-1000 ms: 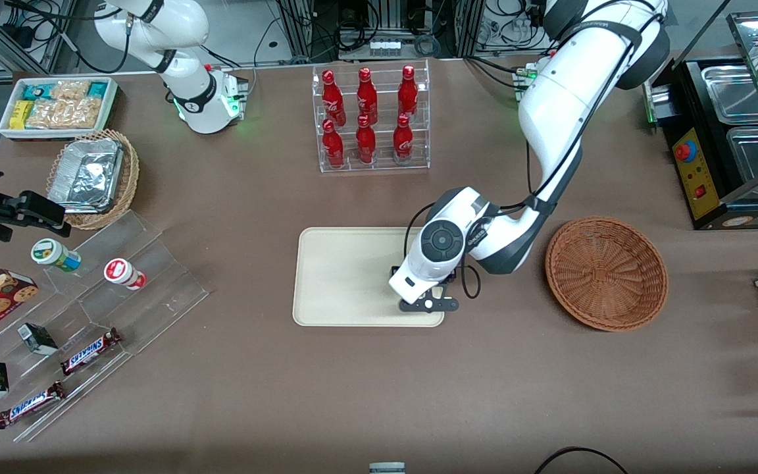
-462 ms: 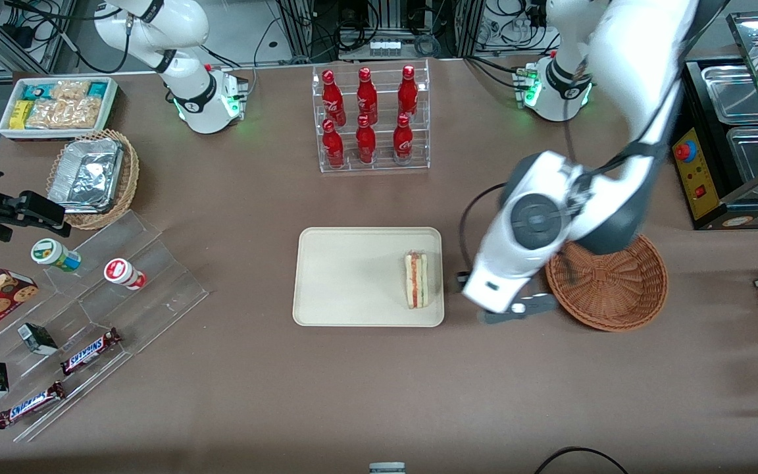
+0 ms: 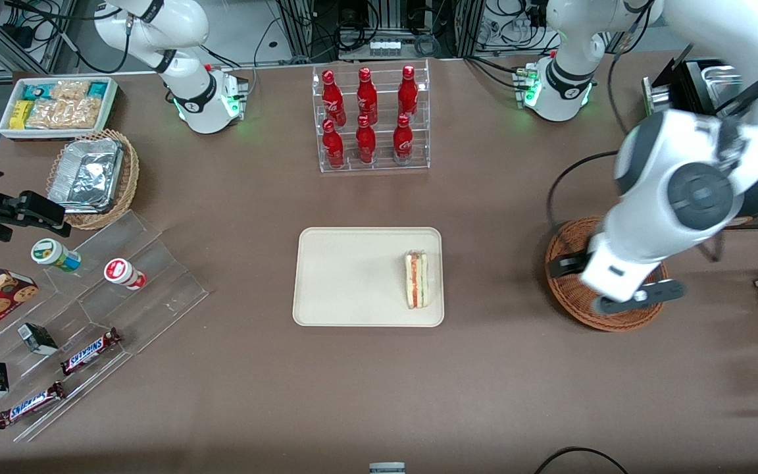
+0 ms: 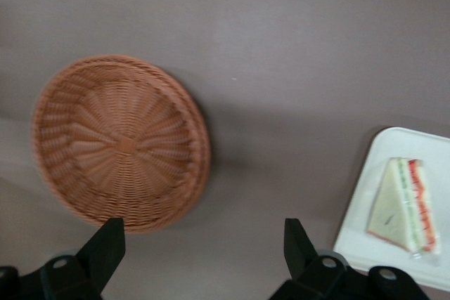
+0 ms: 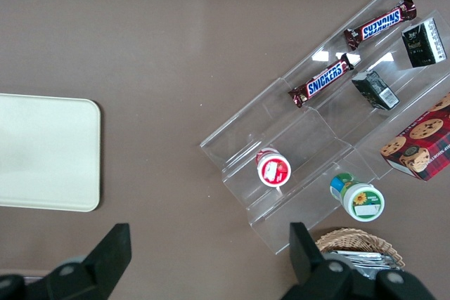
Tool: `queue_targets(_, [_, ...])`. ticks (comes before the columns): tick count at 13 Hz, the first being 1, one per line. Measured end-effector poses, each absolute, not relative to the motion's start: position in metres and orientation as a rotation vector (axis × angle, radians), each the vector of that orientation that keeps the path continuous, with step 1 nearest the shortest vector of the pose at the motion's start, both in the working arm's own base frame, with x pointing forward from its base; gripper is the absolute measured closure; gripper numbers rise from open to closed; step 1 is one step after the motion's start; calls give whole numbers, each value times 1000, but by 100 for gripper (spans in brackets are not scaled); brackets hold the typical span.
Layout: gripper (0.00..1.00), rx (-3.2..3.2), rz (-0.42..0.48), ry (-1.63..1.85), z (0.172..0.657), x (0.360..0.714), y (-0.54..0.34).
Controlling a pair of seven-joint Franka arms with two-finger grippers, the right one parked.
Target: Place sandwich from basket to tray
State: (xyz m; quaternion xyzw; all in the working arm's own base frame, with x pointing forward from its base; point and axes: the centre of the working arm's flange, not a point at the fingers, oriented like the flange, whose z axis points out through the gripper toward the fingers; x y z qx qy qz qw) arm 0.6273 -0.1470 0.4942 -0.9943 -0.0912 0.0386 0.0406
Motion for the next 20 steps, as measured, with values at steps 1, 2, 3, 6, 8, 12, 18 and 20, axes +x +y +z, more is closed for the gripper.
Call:
queue_targets(1, [0,-3035,125,-246,503,621,-131])
queue_targets(2, [0,-3022,137,-212,511,613,-117])
queue_targets(3, [0,-3009,153,-189,521,605,-105])
queue_targets(6, [0,-3011,165,-147,560,582,-81])
queue_targets(8, [0,-3060,173,-129,590,564,-60])
queue_targets(12, [0,-3097,135,-159,633,534,-22])
queue_targets(18, [0,-3097,134,-125,637,525,-34])
queue_targets(20, [0,-3099,134,-110,637,525,-32])
